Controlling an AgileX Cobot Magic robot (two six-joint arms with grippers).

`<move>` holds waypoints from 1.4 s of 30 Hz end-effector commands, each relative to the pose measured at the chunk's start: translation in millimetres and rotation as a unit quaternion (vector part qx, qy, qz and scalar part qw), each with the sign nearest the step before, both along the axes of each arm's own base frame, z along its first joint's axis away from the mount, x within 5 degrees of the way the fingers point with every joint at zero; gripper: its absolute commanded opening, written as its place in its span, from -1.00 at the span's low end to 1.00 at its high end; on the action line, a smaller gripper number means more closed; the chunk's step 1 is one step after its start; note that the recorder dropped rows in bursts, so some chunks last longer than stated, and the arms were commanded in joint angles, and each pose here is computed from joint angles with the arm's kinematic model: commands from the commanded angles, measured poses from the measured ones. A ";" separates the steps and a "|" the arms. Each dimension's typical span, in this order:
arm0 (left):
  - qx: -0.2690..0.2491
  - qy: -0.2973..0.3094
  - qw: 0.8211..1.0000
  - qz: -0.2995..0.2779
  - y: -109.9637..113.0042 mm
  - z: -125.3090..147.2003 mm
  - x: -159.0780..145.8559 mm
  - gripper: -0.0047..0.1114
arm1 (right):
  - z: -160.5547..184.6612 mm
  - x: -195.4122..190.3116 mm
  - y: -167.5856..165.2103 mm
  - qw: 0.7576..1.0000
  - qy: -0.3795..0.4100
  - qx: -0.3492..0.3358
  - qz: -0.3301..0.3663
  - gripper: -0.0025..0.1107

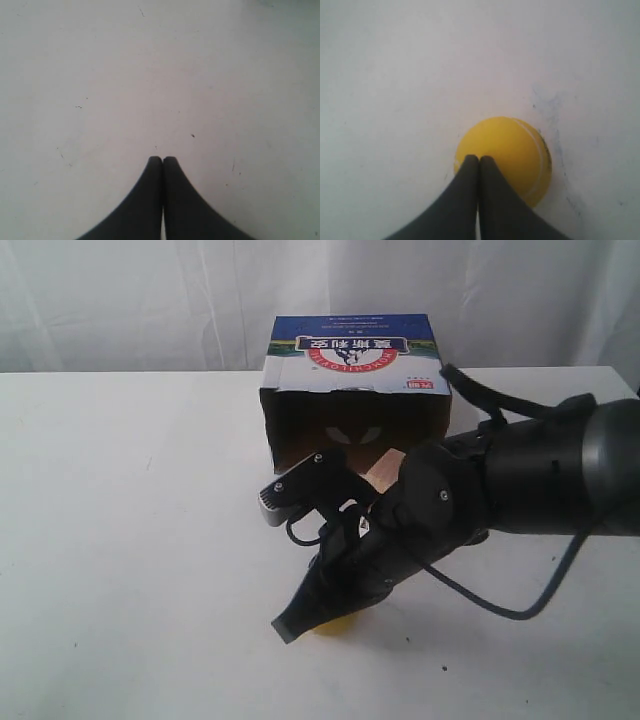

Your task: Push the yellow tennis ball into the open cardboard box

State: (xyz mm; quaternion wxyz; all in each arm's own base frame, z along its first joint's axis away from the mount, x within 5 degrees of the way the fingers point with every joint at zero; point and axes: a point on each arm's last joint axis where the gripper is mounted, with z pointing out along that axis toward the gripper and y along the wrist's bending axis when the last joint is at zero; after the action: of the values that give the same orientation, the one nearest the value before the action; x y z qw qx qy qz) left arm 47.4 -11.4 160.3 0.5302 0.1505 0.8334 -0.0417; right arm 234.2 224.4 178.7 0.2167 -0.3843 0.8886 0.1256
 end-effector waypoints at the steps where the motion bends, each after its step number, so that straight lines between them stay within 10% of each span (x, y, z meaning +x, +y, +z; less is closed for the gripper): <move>1: 0.004 0.008 1.000 -0.003 0.1 -2.6 -0.9 -0.92 | -17.4 1.7 0.7 1.000 0.016 -0.019 -0.002 -0.96; 24: 0.004 0.008 1.000 -0.003 0.1 -2.6 -0.9 -0.92 | 46.0 8.3 5.6 0.998 -0.049 0.027 0.006 -0.96; 42: 0.004 0.008 1.000 -0.003 0.1 -2.6 -0.9 -0.92 | -1.9 22.9 -2.9 0.998 0.001 -0.066 -0.012 -0.96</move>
State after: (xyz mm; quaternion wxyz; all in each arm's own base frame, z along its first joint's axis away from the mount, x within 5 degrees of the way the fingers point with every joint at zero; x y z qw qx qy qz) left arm 47.4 -11.4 160.3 0.5302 0.1505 0.8334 -0.0417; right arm 255.5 223.1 184.1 0.2029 -0.3896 0.8957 0.0697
